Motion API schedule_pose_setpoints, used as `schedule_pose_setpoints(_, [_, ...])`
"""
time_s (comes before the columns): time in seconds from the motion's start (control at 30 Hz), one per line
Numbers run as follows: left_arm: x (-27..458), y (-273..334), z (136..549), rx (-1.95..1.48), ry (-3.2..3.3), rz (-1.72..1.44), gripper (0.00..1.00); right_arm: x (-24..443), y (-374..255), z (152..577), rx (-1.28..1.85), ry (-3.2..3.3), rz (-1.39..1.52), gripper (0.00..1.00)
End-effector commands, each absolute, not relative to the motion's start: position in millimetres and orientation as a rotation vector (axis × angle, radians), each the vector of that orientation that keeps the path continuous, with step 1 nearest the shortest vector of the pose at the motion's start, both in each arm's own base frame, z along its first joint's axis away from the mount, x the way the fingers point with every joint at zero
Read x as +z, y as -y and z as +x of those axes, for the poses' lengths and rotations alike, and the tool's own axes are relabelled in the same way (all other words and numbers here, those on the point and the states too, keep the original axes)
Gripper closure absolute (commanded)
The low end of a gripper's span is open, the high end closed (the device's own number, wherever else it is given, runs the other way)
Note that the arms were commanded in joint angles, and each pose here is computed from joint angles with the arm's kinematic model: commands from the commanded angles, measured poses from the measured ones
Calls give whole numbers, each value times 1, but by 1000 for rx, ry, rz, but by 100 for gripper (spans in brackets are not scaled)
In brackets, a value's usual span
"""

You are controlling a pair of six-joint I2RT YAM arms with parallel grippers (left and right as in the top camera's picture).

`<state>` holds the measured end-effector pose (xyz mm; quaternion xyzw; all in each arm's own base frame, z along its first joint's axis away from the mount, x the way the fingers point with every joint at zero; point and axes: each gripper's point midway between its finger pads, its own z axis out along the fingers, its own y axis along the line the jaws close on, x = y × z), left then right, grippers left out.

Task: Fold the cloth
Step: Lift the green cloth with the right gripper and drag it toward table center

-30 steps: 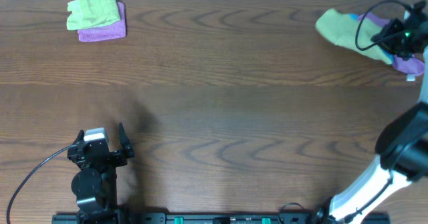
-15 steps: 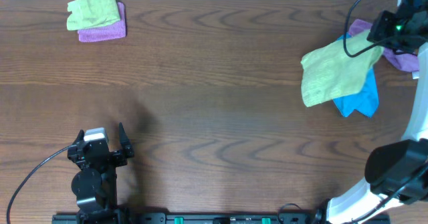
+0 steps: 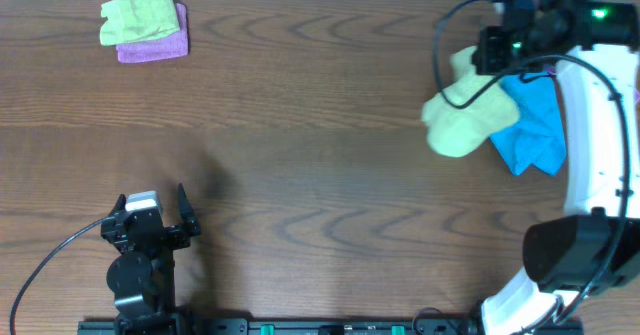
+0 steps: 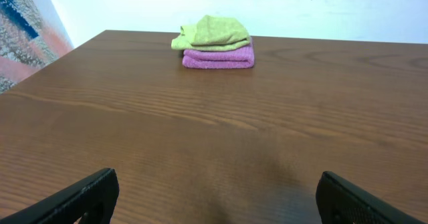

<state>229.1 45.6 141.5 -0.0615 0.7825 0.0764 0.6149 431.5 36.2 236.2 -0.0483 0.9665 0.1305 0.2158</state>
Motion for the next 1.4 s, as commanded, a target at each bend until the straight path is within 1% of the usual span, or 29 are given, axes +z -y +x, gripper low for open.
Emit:
schedule_pose_setpoints(0.0, [128, -50, 228, 189, -1833, -163, 4, 251, -68, 423, 389, -2639, -273, 98])
schedule_pose_setpoints(0.3, [128, -50, 228, 189, -1832, -163, 5, 286, -169, 378, 468, -2526, -612, 98])
schedule_pose_setpoints(0.47, [128, -50, 228, 189, -1832, -163, 5, 287, -211, 349, 510, -2513, -768, 98])
schedule_pose_setpoints(1.03, [128, -50, 228, 189, -1832, -163, 5, 287, -282, 284, 674, -2458, -1087, 98])
schedule_pose_setpoints(1.23, [128, -50, 228, 189, -1833, -163, 5, 287, -291, 275, 692, -2442, -1132, 98])
schedule_pose_setpoints(1.37, [128, -50, 228, 189, -1833, -163, 5, 284, -286, 281, 633, -2414, -1172, 98])
